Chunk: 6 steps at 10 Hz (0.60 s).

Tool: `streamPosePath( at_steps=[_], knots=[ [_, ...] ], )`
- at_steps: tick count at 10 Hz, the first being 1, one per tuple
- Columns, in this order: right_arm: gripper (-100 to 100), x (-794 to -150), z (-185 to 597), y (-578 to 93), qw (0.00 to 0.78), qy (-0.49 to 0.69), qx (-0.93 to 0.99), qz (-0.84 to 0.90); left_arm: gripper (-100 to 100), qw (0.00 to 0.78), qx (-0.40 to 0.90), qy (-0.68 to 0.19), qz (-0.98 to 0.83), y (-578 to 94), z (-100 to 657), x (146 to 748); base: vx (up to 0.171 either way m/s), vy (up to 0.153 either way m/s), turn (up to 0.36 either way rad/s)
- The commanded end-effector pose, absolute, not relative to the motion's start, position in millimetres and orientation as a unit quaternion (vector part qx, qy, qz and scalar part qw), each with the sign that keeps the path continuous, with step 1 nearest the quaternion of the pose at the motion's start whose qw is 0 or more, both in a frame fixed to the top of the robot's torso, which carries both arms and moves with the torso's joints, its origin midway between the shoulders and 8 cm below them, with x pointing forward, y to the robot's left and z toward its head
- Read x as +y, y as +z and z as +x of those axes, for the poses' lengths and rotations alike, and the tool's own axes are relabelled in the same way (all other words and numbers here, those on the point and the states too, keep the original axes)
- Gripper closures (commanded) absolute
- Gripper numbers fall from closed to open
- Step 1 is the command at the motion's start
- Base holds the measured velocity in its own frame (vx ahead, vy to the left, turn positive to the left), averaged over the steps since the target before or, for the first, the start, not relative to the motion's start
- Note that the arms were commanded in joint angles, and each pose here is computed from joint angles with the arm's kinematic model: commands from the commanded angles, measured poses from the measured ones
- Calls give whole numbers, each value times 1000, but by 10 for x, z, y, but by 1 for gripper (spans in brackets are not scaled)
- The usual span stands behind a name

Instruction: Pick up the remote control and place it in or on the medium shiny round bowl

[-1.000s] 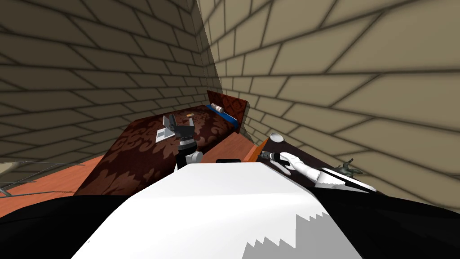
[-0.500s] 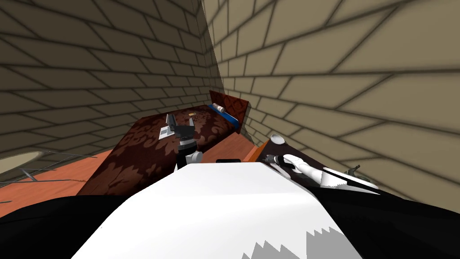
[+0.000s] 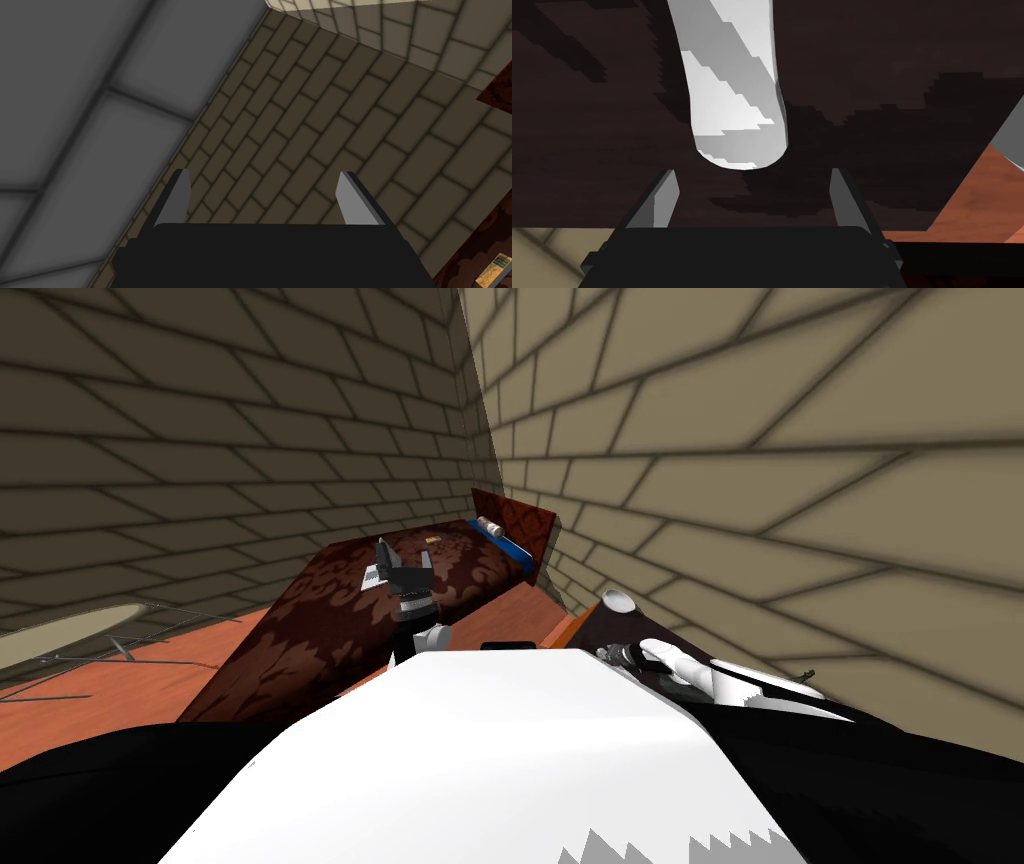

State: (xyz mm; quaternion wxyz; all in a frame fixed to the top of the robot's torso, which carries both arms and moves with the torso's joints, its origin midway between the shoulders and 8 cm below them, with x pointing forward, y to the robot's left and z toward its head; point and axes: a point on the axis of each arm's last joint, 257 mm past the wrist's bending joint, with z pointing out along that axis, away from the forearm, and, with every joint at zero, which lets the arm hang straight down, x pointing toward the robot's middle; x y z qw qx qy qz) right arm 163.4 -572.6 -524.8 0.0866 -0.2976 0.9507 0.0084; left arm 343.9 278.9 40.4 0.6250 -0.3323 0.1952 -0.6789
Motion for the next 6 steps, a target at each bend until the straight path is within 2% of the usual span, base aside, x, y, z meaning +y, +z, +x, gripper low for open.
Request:
streamPosePath(
  at_steps=[1, 3, 5, 6],
  knots=[
    [-100, -5853, 1313, -5308, 50, -1, 947, -316, 0, 625, 195, -679, -332, 404, 3439, 2789, -46, -99, 106],
    [-100, -5953, 1070, -5339, 19, -6, 943, -331, 0, 625, 195, -679, -332, 404, 3439, 2789, -42, -87, 77],
    [-100, -5959, 1040, -5349, 17, -7, 943, -332, 0, 625, 195, -679, -332, 404, 3439, 2789, -11, -42, 20],
    [0, -5964, 1031, -5350, 16, -7, 943, -333, 0, 625, 195, -679, -332, 404, 3439, 2789, -2, -5, 0]
  ],
)
